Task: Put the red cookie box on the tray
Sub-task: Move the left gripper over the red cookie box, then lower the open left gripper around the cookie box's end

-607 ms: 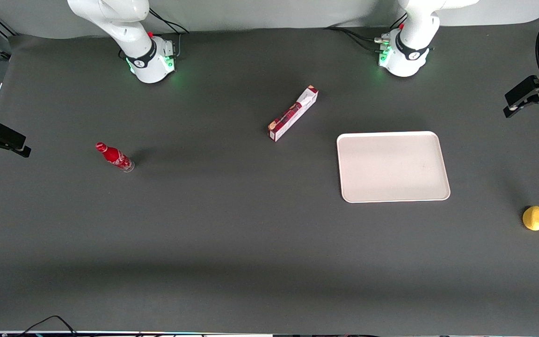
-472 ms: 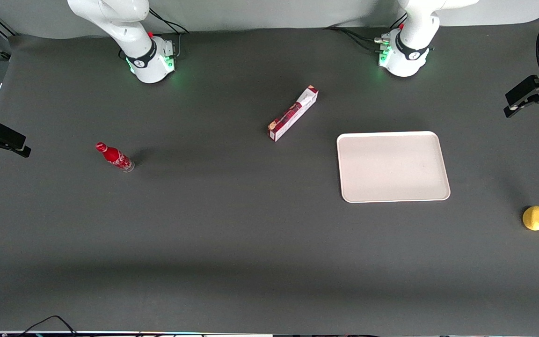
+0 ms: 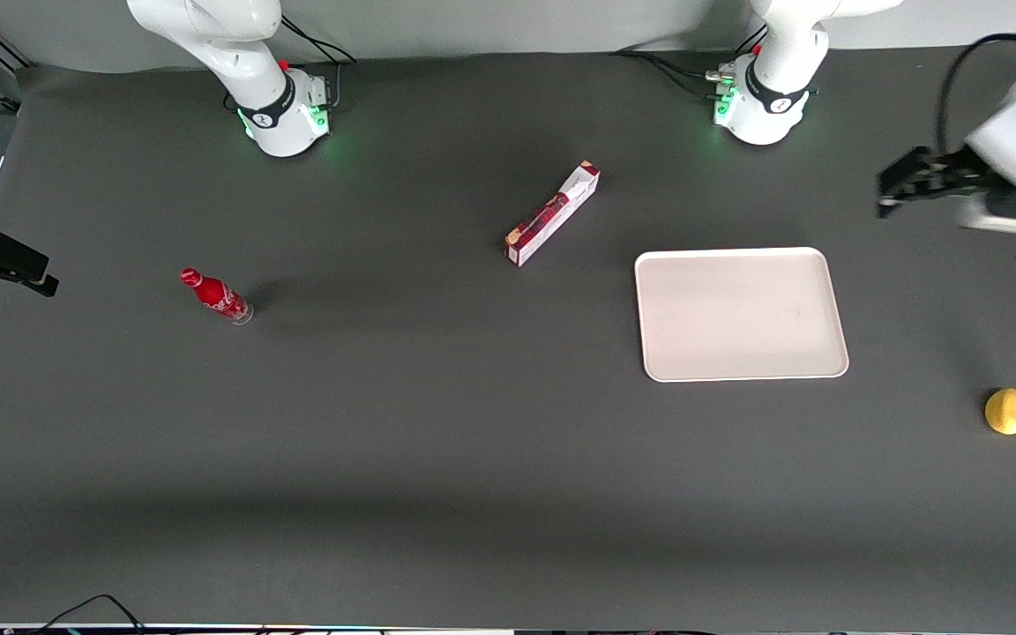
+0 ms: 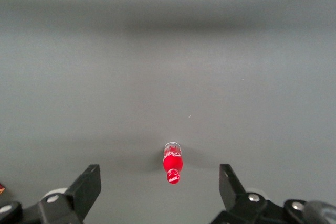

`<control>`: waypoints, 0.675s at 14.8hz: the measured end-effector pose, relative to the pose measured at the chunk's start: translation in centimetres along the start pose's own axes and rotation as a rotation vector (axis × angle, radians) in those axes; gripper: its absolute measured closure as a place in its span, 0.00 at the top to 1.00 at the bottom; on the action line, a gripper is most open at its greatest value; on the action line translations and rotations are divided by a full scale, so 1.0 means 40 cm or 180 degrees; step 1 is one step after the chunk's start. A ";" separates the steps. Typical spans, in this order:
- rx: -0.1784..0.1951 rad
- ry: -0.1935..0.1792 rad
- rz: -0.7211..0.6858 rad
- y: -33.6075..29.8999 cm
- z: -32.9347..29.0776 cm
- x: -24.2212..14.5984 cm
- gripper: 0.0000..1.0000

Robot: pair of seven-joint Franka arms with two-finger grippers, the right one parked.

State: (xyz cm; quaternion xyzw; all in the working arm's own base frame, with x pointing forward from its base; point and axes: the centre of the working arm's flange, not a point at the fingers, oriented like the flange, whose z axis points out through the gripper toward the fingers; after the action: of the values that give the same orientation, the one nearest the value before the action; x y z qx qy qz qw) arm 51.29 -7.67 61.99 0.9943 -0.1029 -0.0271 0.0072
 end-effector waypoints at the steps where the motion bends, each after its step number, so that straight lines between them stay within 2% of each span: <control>1: 0.0013 -0.0095 0.0199 0.085 0.037 0.004 1.00; 3: 0.0043 -0.0232 0.0666 0.288 0.120 -0.003 1.00; 5: 0.0075 -0.0198 0.1100 0.503 0.202 -0.034 1.00; 8: 0.0120 -0.0144 0.1425 0.735 0.304 -0.121 1.00; 10: 0.0031 -0.0128 0.1530 0.805 0.365 -0.161 1.00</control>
State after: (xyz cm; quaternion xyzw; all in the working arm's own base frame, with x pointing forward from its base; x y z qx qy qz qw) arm 37.62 -38.01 48.40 0.9405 -0.3369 -0.0439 0.0065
